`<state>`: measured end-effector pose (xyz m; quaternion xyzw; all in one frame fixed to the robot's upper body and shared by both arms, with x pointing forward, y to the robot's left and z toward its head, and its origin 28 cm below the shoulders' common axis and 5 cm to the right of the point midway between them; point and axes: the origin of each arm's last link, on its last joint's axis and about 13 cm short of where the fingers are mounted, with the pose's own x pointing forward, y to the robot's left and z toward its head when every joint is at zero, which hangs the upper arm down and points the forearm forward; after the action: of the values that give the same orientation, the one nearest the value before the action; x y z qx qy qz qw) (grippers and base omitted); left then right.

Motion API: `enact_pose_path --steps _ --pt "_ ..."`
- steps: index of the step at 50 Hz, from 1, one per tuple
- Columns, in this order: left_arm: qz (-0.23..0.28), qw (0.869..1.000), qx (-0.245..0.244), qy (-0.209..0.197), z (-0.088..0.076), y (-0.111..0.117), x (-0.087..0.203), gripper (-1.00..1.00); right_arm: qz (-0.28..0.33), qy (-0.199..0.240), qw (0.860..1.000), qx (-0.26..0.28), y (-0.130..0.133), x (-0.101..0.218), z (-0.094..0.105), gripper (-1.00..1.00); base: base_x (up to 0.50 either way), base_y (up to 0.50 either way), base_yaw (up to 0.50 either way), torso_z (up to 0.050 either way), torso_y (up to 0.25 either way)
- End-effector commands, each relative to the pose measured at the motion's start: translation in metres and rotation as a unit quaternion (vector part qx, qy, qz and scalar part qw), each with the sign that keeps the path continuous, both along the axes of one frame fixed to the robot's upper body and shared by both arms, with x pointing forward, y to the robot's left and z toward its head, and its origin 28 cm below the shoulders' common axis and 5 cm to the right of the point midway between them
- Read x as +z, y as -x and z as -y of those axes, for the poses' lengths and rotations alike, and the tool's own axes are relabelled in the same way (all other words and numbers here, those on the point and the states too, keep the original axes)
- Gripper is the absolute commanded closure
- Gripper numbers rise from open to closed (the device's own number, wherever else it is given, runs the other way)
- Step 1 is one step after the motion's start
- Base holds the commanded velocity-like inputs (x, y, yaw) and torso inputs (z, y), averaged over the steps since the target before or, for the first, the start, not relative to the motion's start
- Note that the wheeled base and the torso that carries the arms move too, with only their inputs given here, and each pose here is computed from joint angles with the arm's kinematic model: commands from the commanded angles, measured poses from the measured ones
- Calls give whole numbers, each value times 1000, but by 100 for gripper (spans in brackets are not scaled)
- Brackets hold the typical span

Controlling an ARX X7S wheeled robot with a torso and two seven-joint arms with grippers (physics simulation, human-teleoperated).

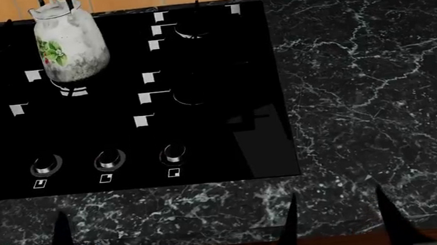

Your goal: Turn on the center burner of the stove.

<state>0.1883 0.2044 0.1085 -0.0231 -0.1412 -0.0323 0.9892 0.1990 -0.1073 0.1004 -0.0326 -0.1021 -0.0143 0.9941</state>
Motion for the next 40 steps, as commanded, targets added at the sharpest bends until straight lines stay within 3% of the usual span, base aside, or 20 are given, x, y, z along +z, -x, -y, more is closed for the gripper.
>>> enact_pose_path --steps 1,8,25,28,40 --pt "0 1000 -8 9 0 1 3 -100 13 3 1000 -3 1 9 1 -100 0 0 0 0 0" --pt "2 1000 -5 5 1 1 1 -100 16 -5 1000 -4 2 9 2 -100 0 37 0 0 0" --pt "0 1000 -11 14 2 1 1 -100 14 0 1000 -2 3 9 2 -100 10 500 0 0 0" --pt "-11 999 -20 46 1 -1 1 -100 13 -1 1000 -3 3 9 3 -100 8 500 0 0 0" --pt "-6 999 -17 39 0 -1 2 -100 11 0 1000 -4 4 8 3 -100 11 500 0 0 0"
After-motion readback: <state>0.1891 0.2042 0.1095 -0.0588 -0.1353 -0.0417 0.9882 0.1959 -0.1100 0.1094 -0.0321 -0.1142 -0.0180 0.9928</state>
